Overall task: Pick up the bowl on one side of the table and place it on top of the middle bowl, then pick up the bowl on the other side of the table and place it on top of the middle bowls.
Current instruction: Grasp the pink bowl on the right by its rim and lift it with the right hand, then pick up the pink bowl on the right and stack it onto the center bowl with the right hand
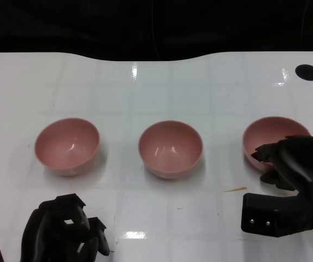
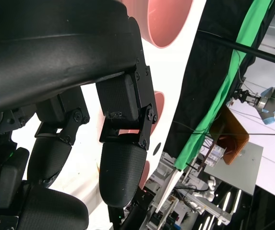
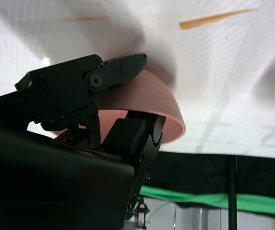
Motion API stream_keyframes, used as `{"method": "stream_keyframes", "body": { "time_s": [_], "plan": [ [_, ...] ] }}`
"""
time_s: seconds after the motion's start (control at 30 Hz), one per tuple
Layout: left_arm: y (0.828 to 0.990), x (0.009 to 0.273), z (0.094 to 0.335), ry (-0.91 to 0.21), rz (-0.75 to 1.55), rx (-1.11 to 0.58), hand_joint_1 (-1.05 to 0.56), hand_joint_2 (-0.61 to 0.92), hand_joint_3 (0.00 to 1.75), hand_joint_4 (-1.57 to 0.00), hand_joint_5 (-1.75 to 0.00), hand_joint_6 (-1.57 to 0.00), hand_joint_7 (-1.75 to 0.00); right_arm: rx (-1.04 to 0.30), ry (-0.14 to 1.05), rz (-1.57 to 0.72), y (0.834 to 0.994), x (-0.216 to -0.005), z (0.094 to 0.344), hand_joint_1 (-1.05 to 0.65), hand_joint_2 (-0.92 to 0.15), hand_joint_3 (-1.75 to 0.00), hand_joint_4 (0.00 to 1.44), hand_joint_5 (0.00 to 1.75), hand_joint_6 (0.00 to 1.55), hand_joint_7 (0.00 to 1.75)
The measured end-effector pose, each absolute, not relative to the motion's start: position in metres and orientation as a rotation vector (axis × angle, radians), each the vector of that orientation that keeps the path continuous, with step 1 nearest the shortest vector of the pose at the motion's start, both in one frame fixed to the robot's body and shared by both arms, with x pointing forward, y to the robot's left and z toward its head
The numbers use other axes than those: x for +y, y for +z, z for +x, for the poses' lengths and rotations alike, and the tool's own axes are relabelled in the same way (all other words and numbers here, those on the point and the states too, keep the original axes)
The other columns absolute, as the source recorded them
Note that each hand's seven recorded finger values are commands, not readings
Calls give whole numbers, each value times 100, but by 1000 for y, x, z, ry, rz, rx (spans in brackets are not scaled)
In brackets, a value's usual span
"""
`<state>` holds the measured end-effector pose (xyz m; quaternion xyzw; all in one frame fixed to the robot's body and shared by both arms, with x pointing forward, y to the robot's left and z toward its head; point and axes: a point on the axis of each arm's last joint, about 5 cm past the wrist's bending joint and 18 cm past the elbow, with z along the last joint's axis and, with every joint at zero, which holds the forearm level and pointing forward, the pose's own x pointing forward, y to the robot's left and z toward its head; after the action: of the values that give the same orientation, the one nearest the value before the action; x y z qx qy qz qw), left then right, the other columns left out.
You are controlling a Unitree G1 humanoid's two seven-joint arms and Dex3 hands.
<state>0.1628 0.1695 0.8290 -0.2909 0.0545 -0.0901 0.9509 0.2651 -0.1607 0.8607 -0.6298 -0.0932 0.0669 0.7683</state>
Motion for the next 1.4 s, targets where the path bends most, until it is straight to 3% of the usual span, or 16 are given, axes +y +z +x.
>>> {"method": "stream_keyframes", "body": {
  "time_s": [0.13, 0.17, 0.2, 0.23, 0.27, 0.4, 0.53, 0.73, 0.97, 1.17, 1.4],
  "plan": [
    [829, 169, 163, -183, -592, 111, -83, -59, 175, -157, -110, -157, -97, -260, 113, -1353, 854, -161, 266, -16, -91, -5, 94, 175, 135, 11],
    [829, 169, 163, -183, -592, 111, -83, -59, 175, -157, -110, -157, -97, -271, 106, -1348, 853, -161, 266, -18, -75, -45, 94, 175, 110, 86],
    [829, 169, 163, -184, -592, 111, -83, -58, 175, -157, -110, -157, -97, -284, 98, -1340, 852, -161, 266, -18, -60, -76, 93, 175, 91, 129],
    [829, 169, 163, -184, -592, 111, -83, -58, 175, -157, -110, -157, -97, -299, 89, -1326, 852, -161, 266, -18, -52, -93, 93, 175, 82, 151],
    [829, 169, 163, -184, -592, 111, -83, -58, 175, -157, -110, -157, -96, -313, 84, -1313, 853, -160, 266, -19, -48, -105, 93, 175, 76, 157],
    [829, 169, 163, -185, -592, 111, -83, -58, 175, -157, -110, -157, -96, -356, 70, -1278, 859, -157, 268, -21, -46, -113, 92, 175, 69, 171],
    [829, 169, 163, -185, -592, 111, -83, -58, 175, -157, -109, -157, -95, -422, 54, -1244, 872, -153, 271, -23, -53, -110, 93, 175, 71, 164],
    [829, 169, 163, -184, -592, 110, -82, -58, 175, -157, -109, -157, -95, -478, 70, -1212, 888, -148, 267, -24, -49, -111, 95, 175, 70, 172],
    [829, 169, 163, -184, -593, 110, -82, -58, 175, -157, -110, -157, -95, -521, 88, -1165, 905, -141, 262, -24, -46, -115, 93, 175, 73, 165],
    [829, 169, 163, -184, -592, 109, -82, -58, 175, -157, -108, -157, -95, -568, 122, -1101, 916, -135, 260, -20, -41, -125, 93, 175, 72, 173],
    [829, 169, 163, -184, -588, 100, -82, -57, 175, -157, -108, -157, -95, -591, 173, -1056, 923, -124, 258, -22, -41, -131, 96, 175, 75, 172]
  ]
}}
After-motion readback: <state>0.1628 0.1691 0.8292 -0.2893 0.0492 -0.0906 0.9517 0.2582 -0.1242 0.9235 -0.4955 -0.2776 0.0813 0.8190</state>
